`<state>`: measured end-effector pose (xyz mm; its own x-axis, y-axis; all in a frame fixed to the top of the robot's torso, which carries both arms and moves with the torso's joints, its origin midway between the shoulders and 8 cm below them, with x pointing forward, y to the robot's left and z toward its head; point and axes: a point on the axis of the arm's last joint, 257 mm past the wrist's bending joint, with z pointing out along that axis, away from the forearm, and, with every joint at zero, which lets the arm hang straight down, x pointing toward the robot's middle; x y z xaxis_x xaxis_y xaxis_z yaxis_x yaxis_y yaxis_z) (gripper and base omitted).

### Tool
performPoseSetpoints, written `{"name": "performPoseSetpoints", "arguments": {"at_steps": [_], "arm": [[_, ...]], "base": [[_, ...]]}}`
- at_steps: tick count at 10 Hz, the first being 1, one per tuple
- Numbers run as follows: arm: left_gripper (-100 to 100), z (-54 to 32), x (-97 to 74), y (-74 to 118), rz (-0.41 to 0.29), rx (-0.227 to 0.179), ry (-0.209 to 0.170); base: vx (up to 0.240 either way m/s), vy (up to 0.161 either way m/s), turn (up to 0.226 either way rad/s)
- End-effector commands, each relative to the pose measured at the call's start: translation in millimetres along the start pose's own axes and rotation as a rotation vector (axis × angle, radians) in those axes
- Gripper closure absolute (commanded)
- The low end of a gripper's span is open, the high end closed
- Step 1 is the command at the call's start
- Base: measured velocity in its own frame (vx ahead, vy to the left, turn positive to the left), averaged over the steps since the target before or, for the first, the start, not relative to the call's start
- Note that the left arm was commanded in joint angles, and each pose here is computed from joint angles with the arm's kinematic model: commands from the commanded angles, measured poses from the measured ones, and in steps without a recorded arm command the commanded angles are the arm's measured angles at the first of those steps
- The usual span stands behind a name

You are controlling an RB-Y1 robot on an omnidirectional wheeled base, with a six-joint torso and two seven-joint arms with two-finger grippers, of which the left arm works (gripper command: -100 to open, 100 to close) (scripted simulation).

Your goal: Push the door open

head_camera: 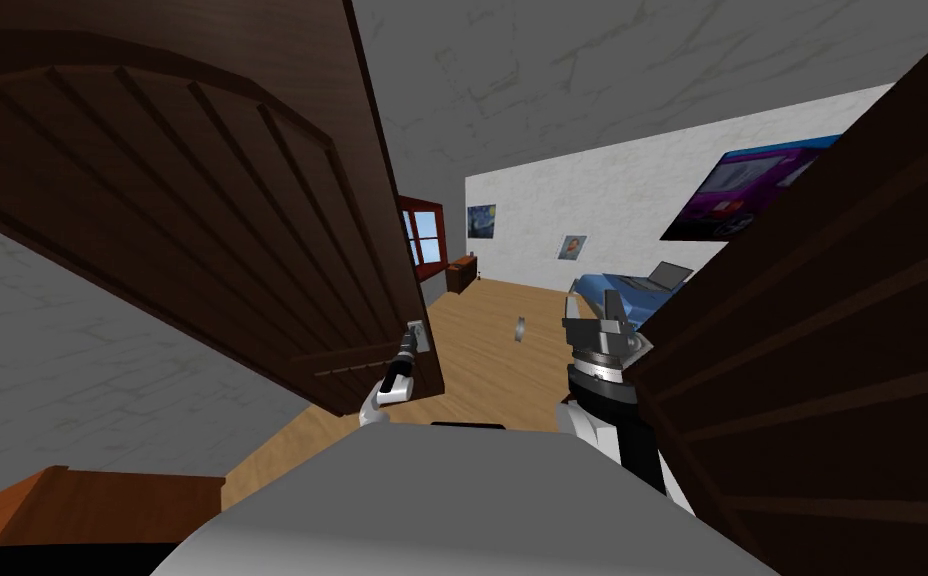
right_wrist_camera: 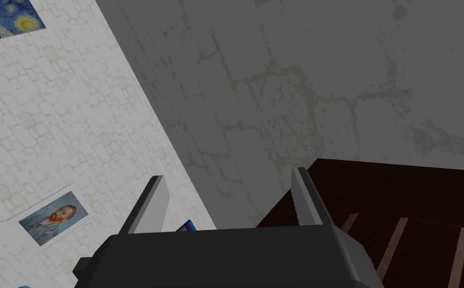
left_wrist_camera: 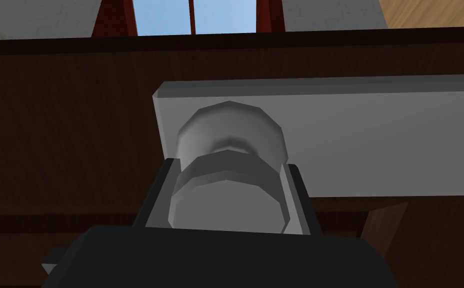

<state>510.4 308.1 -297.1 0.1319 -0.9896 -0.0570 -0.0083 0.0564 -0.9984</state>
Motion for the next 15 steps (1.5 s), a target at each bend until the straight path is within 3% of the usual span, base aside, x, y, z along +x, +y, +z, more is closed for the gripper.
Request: {"name": "performPoseSetpoints", "arguments": {"at_steps": [1, 9, 15], "arm": [[100, 1.4, -18.5, -4.9, 0.008, 0.011, -0.029], [100, 1.4, -59.4, -2.7, -0.019, 0.006, -0.132], [100, -1.9, -72.9, 2.9, -0.055, -0.004, -0.188]], "base": [[0.095, -0.033, 0.040], [0.151, -0.077, 0.080], [0.182, -0.079, 0.075]]}}
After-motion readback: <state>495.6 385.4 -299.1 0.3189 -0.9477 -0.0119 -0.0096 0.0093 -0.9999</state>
